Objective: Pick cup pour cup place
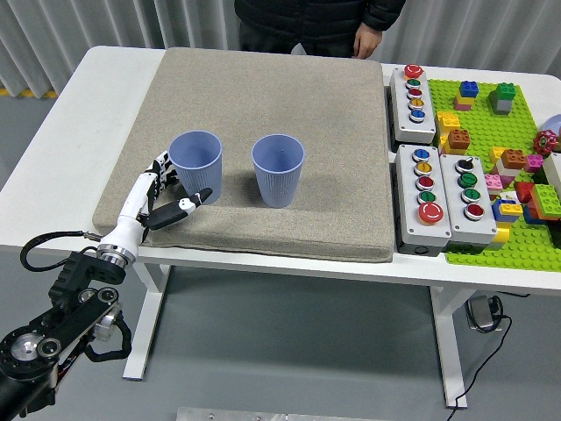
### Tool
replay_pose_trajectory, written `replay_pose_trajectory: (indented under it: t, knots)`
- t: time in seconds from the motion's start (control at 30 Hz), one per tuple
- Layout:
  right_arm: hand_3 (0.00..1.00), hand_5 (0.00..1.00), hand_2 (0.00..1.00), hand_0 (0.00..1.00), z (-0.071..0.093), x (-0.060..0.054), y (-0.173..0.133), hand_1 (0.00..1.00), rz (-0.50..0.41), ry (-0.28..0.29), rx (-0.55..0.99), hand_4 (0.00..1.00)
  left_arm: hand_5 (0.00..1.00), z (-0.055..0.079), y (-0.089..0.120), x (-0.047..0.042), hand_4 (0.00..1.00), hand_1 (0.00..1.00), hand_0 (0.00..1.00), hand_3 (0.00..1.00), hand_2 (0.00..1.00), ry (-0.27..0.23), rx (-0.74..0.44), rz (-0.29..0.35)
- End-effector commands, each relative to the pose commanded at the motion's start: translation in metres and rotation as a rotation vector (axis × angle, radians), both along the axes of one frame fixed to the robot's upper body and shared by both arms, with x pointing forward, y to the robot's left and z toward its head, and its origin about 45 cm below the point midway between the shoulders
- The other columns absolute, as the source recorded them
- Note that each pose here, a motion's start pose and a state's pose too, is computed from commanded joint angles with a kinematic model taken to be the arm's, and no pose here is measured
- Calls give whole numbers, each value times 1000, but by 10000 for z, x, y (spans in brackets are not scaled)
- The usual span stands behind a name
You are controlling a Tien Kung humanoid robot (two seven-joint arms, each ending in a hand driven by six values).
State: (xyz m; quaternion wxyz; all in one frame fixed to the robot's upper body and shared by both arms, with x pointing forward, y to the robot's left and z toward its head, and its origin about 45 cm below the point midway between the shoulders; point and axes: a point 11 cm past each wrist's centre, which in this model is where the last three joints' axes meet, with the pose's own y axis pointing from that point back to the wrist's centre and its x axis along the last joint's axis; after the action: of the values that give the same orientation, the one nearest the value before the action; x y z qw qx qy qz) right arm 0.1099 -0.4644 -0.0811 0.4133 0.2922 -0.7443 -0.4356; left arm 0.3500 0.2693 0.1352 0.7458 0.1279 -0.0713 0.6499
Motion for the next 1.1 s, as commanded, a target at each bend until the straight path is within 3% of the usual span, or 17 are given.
replay_pose_trajectory:
  t: [1.1]
  knots:
    - [587,259,591,694,-5,-11,5,616,1,4,2,2,324,24,-141,148,917,917,887,998,998,-5,-15,-14]
